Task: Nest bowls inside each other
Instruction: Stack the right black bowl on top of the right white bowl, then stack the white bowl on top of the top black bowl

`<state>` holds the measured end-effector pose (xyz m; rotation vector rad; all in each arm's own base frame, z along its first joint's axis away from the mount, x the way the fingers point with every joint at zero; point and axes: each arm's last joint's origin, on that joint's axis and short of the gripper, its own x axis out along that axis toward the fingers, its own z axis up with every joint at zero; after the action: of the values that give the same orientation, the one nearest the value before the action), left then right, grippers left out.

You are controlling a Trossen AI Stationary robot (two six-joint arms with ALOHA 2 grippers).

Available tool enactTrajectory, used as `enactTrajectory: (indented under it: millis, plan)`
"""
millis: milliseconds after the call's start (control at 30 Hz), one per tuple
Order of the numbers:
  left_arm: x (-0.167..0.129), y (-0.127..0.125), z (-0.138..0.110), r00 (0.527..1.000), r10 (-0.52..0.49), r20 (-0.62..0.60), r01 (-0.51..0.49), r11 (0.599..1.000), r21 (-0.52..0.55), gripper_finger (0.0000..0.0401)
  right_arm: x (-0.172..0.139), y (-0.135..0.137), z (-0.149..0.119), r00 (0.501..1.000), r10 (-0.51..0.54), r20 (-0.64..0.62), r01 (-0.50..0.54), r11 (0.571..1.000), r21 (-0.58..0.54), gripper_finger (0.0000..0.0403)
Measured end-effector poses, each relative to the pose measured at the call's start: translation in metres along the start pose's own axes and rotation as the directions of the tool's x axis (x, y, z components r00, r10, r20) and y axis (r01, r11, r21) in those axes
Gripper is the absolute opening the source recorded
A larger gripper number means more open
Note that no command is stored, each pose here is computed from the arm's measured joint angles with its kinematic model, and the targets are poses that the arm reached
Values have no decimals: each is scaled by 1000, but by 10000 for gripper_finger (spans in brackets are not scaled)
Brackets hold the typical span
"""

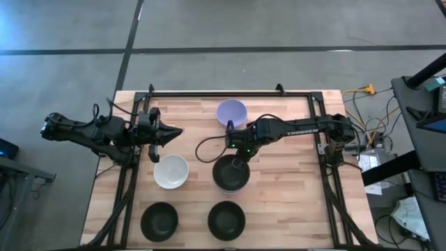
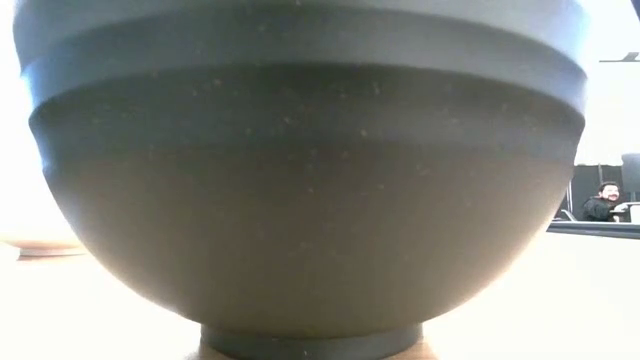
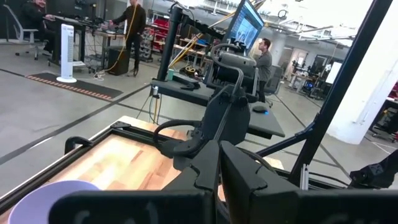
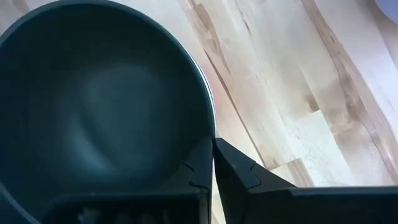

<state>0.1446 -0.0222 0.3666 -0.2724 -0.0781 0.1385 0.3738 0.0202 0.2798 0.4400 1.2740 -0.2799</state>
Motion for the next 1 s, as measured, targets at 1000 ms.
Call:
enactTrajectory:
  millis: [1000]
  plan:
    - [2, 19, -85, 504, 310, -806, -36, 940, 340, 73, -173, -14, -69, 789, -121, 603, 134, 991, 24, 9]
